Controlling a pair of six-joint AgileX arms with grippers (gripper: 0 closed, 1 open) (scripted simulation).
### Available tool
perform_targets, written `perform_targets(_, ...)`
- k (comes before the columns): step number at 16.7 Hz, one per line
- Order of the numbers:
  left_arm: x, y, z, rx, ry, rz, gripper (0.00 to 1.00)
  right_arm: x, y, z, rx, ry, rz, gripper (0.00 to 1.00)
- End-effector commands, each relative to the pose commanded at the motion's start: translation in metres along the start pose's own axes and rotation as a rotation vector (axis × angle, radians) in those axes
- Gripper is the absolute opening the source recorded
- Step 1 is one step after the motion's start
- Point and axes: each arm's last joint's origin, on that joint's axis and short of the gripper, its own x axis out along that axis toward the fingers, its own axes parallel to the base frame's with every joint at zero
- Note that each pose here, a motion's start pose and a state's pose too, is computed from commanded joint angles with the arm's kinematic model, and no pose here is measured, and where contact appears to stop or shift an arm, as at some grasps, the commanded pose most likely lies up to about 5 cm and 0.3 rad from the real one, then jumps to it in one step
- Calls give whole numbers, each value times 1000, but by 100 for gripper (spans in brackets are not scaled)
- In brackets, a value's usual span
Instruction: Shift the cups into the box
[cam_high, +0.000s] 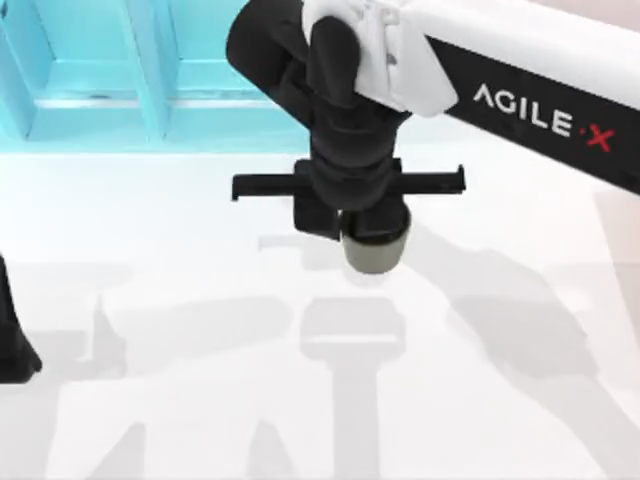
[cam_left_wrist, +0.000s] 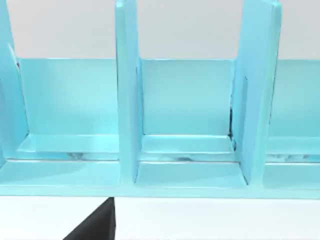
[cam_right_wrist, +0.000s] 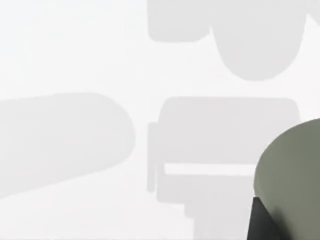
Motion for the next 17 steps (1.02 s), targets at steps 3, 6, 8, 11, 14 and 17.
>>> perform_targets(3, 0, 0, 0, 0, 0, 0, 100, -5, -5, -2, 3, -13, 15, 0)
perform_targets(6, 0, 0, 0, 0, 0, 0, 100, -5, -5, -2, 3, -13, 15, 0)
perform_targets(8, 0, 0, 0, 0, 0, 0, 100, -5, -4, -4, -3, -10, 13, 0)
perform_targets(11, 0, 0, 0, 0, 0, 0, 100, -7, -24, 11, -7, -4, 13, 0)
perform_targets(14, 0, 0, 0, 0, 0, 0, 100, -7, -77, 38, -17, 28, -14, 0)
perform_targets(17, 0, 0, 0, 0, 0, 0, 100, -13, -156, 65, -6, 58, -23, 0)
